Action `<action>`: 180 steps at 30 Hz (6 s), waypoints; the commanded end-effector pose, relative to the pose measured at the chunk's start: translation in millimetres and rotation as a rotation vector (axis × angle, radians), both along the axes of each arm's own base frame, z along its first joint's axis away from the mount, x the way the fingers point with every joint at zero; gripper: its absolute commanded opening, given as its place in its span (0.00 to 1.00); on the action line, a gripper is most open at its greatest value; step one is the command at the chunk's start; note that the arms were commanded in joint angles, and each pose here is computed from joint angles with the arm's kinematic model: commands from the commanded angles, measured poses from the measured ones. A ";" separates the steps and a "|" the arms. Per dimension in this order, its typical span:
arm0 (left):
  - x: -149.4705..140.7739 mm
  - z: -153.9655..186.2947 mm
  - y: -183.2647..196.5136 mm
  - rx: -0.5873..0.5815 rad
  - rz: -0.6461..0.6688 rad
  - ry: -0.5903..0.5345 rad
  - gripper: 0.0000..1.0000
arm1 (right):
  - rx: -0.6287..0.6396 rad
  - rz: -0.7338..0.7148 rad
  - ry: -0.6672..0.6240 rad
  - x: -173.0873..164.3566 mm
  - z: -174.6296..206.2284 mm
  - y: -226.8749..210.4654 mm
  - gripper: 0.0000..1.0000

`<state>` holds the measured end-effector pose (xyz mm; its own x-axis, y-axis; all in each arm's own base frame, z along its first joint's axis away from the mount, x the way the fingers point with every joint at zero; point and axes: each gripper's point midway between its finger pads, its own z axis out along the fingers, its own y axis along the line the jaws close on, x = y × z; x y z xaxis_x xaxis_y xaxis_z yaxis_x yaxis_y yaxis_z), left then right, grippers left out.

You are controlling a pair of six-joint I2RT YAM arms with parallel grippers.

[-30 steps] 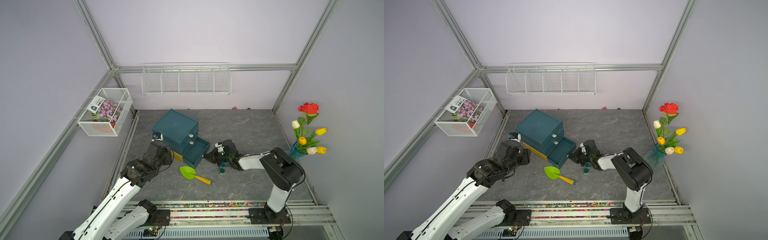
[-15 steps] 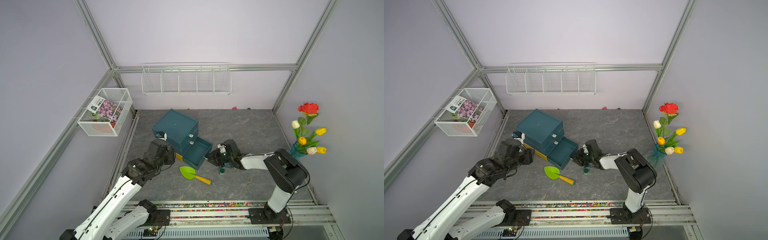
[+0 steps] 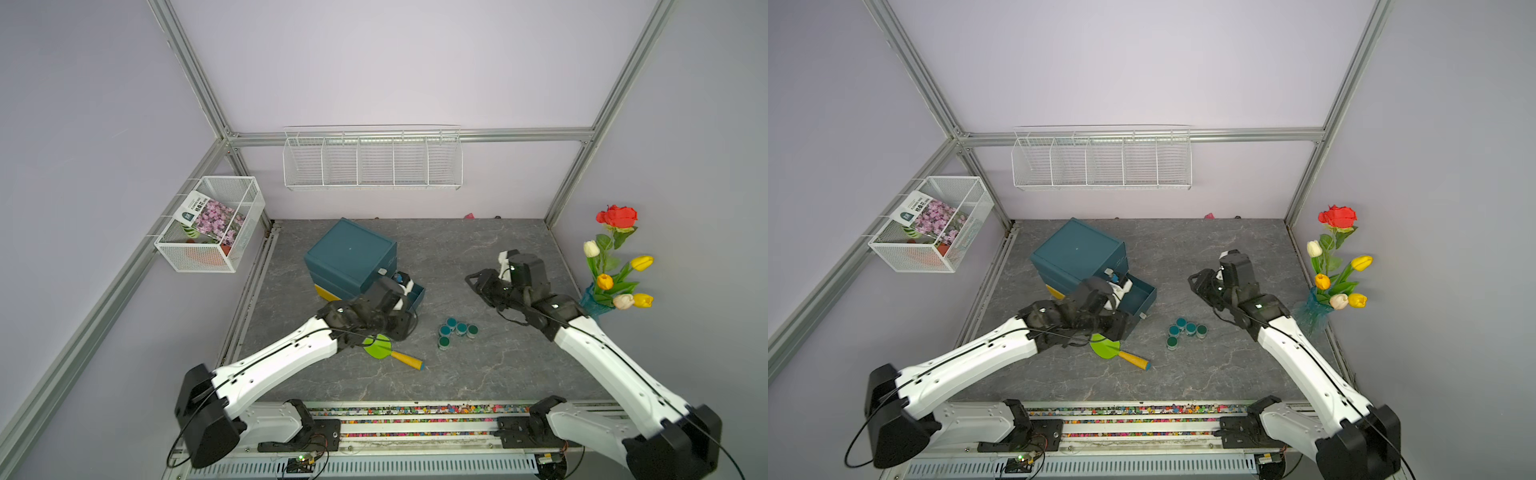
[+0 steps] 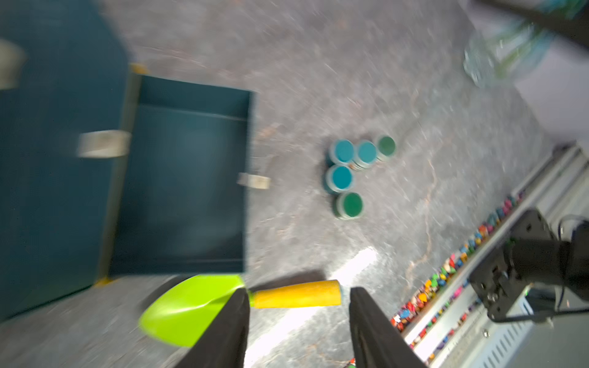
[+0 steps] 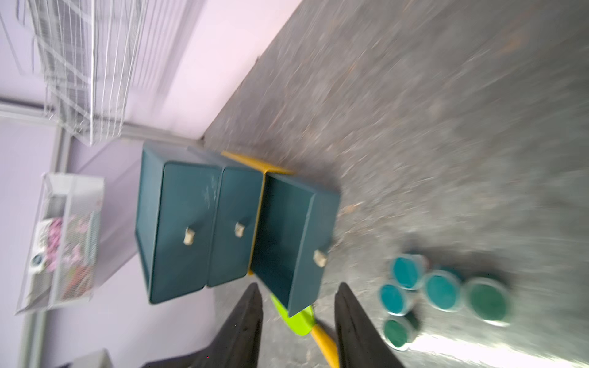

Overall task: Put the paint cans in the drawer according to color
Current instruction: Pick up the paint can at the center of the board, then place the paint can in the drawer, then pick up the paint can at the center of the board, then place the paint can in the drawer.

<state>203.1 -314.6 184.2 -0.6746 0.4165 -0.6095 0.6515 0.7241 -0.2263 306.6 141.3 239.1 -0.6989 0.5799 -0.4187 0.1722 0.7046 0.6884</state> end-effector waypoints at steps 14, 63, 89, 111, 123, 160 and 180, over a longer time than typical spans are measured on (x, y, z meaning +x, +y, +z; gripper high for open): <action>-25.8 -103.4 -87.7 0.334 -0.050 0.192 0.64 | -0.257 -0.148 -0.006 -64.4 29.8 -77.6 0.49; 83.1 -57.7 43.3 0.562 0.297 0.007 0.20 | -0.204 -0.098 -0.010 -50.5 25.9 -60.2 0.47; 92.9 -67.0 32.7 0.517 0.302 0.064 0.60 | -0.187 -0.101 -0.008 -51.9 21.2 -59.3 0.47; 13.0 -111.7 -95.4 0.359 -0.129 0.163 0.77 | -0.214 -0.115 -0.013 -60.5 24.8 -68.3 0.47; 32.2 -138.8 -104.1 0.370 -0.085 0.133 0.60 | -0.204 -0.116 -0.002 -62.9 19.7 -68.4 0.47; 109.4 -60.9 -0.3 0.431 0.273 -0.035 0.16 | -0.181 -0.102 -0.008 -56.5 20.4 -62.6 0.47; 89.4 -124.3 30.8 0.533 0.275 0.200 0.25 | -0.176 -0.097 -0.002 -48.5 18.5 -58.7 0.47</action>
